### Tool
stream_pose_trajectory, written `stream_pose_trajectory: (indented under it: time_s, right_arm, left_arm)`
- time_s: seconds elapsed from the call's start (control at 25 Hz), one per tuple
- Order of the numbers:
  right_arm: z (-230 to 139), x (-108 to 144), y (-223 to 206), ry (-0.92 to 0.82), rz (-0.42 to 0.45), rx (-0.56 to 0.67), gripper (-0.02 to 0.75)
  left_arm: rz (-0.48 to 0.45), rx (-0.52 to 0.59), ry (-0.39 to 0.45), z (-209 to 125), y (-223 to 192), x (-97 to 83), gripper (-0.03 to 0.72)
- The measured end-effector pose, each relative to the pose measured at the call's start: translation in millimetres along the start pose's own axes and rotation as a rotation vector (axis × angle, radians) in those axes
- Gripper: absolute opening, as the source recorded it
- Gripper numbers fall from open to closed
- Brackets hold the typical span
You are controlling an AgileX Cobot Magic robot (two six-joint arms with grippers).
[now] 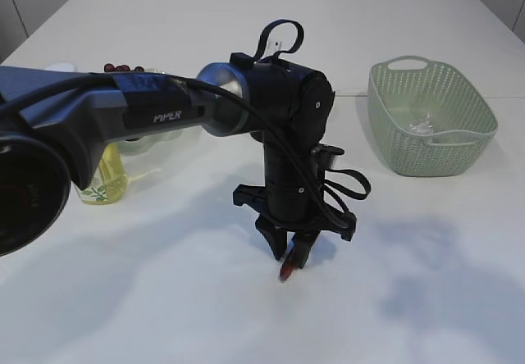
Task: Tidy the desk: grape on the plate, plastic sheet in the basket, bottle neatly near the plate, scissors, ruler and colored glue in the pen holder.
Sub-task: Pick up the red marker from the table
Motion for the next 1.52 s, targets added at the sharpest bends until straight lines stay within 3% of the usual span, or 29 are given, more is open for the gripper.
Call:
stream_pose_trajectory:
  time_s: [0.32,0.56,0.64,0.92,1.32,1.52]
  right_arm:
    - [0,0,0,0.0,0.0,0.0,0.491]
    - [-1,0,0,0.0,-0.002,0.003,0.491]
    - [-1,0,0,0.0,-0.002,0.003,0.491]
    - [-2,2,0,-0.005,0.011,0.009,0.491]
    - [-2,28,3,-0.06,0.174,0.019,0.491]
    - [3,35,5,-0.076,0.219,-0.011,0.491]
  left_arm:
    - [0.003,0.006,0.0,0,-4,0.7,0.228]
    - [0.022,0.004,-0.007,0,-4,3.8,0.065]
    - [0.023,0.003,-0.008,0,-4,4.0,0.044]
    - [0.015,-0.009,-0.024,1,3,2.2,0.038]
    - [0.002,-0.156,-0.066,4,77,-4.0,0.038]
    - [0.046,-0.145,-0.061,-16,95,14.2,0.037]
Point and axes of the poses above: a point on each arm's last joint axis where the gripper is mounted, y pointing back along that axis away from the gripper, x along the wrist's bending axis when the last joint is at zero, z = x × y, the point moved 7 cm from there along -y, pointing out along that axis toward the gripper, and after that the axes turned 12 degrees about -y, right-handed, at the moved point
